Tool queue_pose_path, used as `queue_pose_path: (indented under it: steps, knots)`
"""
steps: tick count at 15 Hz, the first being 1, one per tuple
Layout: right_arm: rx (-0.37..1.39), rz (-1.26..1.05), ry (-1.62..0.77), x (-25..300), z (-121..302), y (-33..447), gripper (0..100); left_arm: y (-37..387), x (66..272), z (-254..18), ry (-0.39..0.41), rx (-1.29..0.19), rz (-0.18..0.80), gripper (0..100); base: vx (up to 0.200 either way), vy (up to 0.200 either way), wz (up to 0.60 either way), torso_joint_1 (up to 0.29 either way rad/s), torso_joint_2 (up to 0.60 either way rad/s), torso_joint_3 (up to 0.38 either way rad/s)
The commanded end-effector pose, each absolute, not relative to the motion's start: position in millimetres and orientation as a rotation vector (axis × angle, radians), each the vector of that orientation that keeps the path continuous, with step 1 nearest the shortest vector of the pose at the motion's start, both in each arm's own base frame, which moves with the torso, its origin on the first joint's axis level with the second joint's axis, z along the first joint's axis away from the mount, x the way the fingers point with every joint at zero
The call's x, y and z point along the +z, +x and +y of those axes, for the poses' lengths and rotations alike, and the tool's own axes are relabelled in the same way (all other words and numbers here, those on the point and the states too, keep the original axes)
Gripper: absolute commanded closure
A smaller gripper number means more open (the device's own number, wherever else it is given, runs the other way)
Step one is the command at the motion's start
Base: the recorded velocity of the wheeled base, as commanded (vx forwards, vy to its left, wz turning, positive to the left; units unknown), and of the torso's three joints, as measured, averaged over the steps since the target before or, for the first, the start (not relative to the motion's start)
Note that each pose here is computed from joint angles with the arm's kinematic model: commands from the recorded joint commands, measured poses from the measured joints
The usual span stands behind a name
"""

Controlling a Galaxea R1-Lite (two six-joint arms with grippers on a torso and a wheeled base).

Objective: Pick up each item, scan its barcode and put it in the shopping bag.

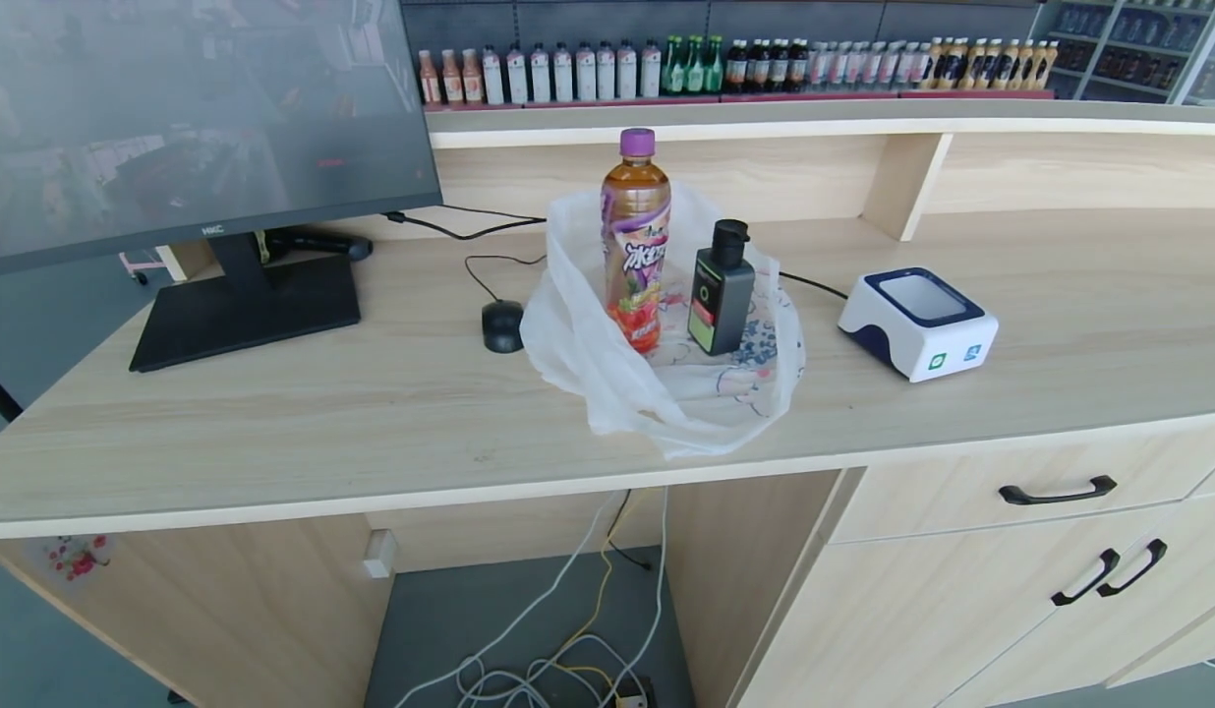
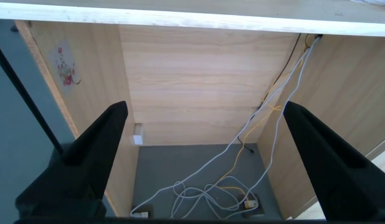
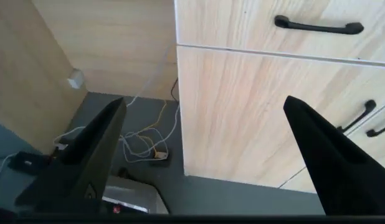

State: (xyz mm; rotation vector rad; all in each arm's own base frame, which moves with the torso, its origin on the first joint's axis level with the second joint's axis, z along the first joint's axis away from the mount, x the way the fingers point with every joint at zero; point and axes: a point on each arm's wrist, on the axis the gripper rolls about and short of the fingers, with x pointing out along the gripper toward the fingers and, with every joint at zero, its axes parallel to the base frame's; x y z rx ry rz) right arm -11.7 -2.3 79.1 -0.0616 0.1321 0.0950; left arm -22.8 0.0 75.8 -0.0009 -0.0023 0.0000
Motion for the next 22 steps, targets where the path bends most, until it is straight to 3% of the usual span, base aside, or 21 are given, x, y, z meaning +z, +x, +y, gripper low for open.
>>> queue_pose_path:
  steps: [1, 5, 16, 22]
  knots:
    - [-0.088, 0.147, -0.050, 78.8, -0.1, -11.4, 0, -22.8, 75.8, 0.0, -0.002, 0.000, -0.003, 0, 0.000, 0.000, 0.00, 0.000, 0.00, 0.000]
    - [-0.026, 0.001, -0.048, 76.3, -1.0, -22.6, 0, -22.8, 75.8, 0.0, -0.002, 0.000, -0.003, 0, 0.000, 0.000, 0.00, 0.000, 0.00, 0.000]
    - [-0.012, -0.003, -0.037, 76.1, -0.7, -22.9, 0, -22.8, 75.8, 0.0, -0.003, 0.000, -0.003, 0, 0.000, 0.000, 0.00, 0.000, 0.00, 0.000]
    - [-0.014, -0.003, -0.035, 76.1, -0.7, -22.9, 0, -22.8, 75.8, 0.0, -0.005, 0.002, -0.003, 0, 0.000, -0.200, 0.00, 0.004, 0.00, -0.001]
